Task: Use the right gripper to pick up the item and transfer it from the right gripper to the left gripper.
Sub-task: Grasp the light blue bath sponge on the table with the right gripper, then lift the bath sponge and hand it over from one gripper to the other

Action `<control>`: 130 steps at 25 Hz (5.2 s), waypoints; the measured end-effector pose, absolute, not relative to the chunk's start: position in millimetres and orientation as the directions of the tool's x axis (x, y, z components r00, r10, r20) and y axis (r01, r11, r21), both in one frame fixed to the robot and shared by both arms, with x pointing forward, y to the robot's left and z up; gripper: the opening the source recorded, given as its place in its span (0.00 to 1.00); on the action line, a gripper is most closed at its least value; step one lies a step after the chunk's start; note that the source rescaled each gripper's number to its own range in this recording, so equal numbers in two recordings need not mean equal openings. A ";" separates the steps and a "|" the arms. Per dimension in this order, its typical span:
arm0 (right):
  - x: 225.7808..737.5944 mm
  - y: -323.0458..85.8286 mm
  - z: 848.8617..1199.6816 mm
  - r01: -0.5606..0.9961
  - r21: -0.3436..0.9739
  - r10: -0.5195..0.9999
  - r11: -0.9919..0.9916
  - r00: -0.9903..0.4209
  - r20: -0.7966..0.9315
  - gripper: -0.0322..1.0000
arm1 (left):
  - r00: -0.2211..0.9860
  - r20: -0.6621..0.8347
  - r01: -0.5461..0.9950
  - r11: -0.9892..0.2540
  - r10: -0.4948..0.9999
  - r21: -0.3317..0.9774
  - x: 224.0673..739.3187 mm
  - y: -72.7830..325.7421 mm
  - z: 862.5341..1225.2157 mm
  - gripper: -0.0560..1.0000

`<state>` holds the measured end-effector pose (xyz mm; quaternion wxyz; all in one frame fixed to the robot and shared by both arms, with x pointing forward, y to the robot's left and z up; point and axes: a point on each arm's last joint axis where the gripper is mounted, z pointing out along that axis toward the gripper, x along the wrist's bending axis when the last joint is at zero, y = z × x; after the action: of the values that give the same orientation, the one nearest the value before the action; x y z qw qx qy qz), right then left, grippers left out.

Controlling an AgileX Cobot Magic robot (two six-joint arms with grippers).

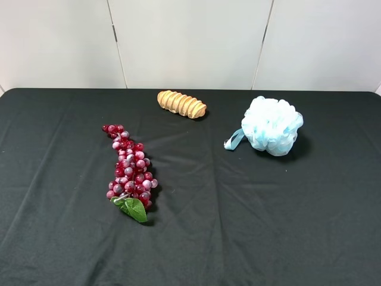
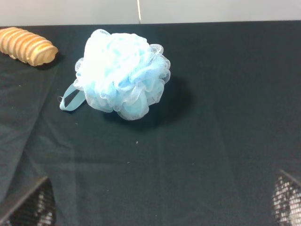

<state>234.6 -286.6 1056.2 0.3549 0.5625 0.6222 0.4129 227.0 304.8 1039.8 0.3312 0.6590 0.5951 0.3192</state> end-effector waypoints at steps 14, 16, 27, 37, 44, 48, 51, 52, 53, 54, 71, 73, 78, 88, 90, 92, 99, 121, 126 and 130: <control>234.6 -286.6 1056.2 0.407 0.913 0.993 0.026 -0.115 0.023 1.00 | 0.088 0.027 0.573 -0.072 0.996 0.816 227.0 304.8 1039.8 0.97; 234.6 -286.6 1056.2 0.407 0.913 0.993 0.026 -0.115 0.023 1.00 | 0.088 0.027 0.573 -0.072 0.996 0.816 227.0 304.8 1039.8 0.97; 241.7 -283.3 1080.9 0.473 0.881 0.988 -0.003 -0.134 0.075 1.00 | 0.088 0.027 0.573 -0.072 0.996 0.816 227.0 304.8 1039.8 0.97; 319.7 -281.1 1133.7 0.663 0.748 0.982 0.023 -0.157 0.108 1.00 | 0.088 0.027 0.573 -0.072 0.996 0.816 227.0 304.8 1039.8 0.97; 401.8 -257.5 1129.2 0.790 0.578 0.955 0.205 -0.291 0.060 1.00 | 0.088 0.027 0.572 -0.072 0.996 0.817 227.0 304.8 1039.9 0.97; 440.4 -241.7 1116.9 0.829 0.490 0.942 0.270 -0.333 0.044 1.00 | 0.088 0.027 0.572 -0.072 0.996 0.817 227.0 304.8 1039.9 0.97; 467.6 -234.2 1107.0 0.856 0.436 0.942 0.276 -0.330 0.051 1.00 | 0.088 0.027 0.572 -0.072 0.996 0.817 227.0 304.8 1039.9 0.97; 475.6 -232.3 1104.6 0.863 0.424 0.944 0.274 -0.326 0.053 1.00 | 0.088 0.027 0.572 -0.072 0.996 0.817 227.0 304.8 1039.9 0.97; 484.7 -230.1 1100.5 0.870 0.410 0.945 0.273 -0.323 0.056 1.00 | 0.088 0.027 0.572 -0.072 0.996 0.817 227.0 304.8 1039.9 0.97; 484.7 -230.1 1100.5 0.870 0.410 0.945 0.273 -0.323 0.056 1.00 | 0.088 0.027 0.572 -0.072 0.996 0.817 227.0 304.8 1039.9 0.97; 596.6 -204.3 1012.1 0.912 0.328 0.958 0.248 -0.281 0.058 1.00 | 0.088 0.027 0.572 -0.072 0.996 0.817 227.0 304.8 1039.9 0.97; 604.1 -203.1 1000.4 0.911 0.328 0.958 0.251 -0.283 0.050 1.00 | 0.088 0.027 0.572 -0.072 0.996 0.817 227.0 304.8 1039.9 0.97; 617.5 -202.0 974.0 0.906 0.326 0.956 0.270 -0.293 0.021 1.00 | 0.088 0.027 0.572 -0.072 0.996 0.817 227.0 304.8 1039.9 0.97; 632.6 -201.2 929.7 0.905 0.302 0.950 0.301 -0.311 -0.015 1.00 | 0.088 0.027 0.572 -0.072 0.996 0.817 227.0 304.8 1039.9 0.97; 633.9 -201.0 924.5 0.906 0.298 0.950 0.302 -0.311 -0.016 1.00 | 0.088 0.027 0.572 -0.072 0.996 0.817 227.0 304.8 1039.9 0.97; 634.3 -200.9 921.1 0.907 0.293 0.950 0.303 -0.312 -0.016 1.00 | 0.088 0.027 0.572 -0.072 0.996 0.817 227.0 304.8 1039.9 0.97; 634.0 -201.1 919.4 0.906 0.283 0.946 0.316 -0.323 -0.020 0.73 | 0.088 0.027 0.572 -0.072 0.996 0.817 227.0 304.8 1039.9 0.97; 600.7 -206.5 1006.1 0.904 0.305 0.948 0.300 -0.318 0.010 0.15 | 0.088 0.027 0.572 -0.072 0.996 0.817 227.0 304.8 1039.9 0.97; 573.1 -194.1 1044.1 0.883 0.317 0.926 0.347 -0.376 0.034 0.15 | 0.088 0.027 0.572 -0.072 0.996 0.817 227.0 304.8 1039.9 0.97; 545.6 -173.0 1073.1 0.836 0.354 0.887 0.419 -0.460 0.035 0.15 | 0.088 0.027 0.572 -0.072 0.996 0.817 227.0 304.8 1039.9 0.97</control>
<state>545.6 -173.0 1073.1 0.0788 0.5138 0.8386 0.1627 227.0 304.8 1039.9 0.3314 0.6589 0.5950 0.3193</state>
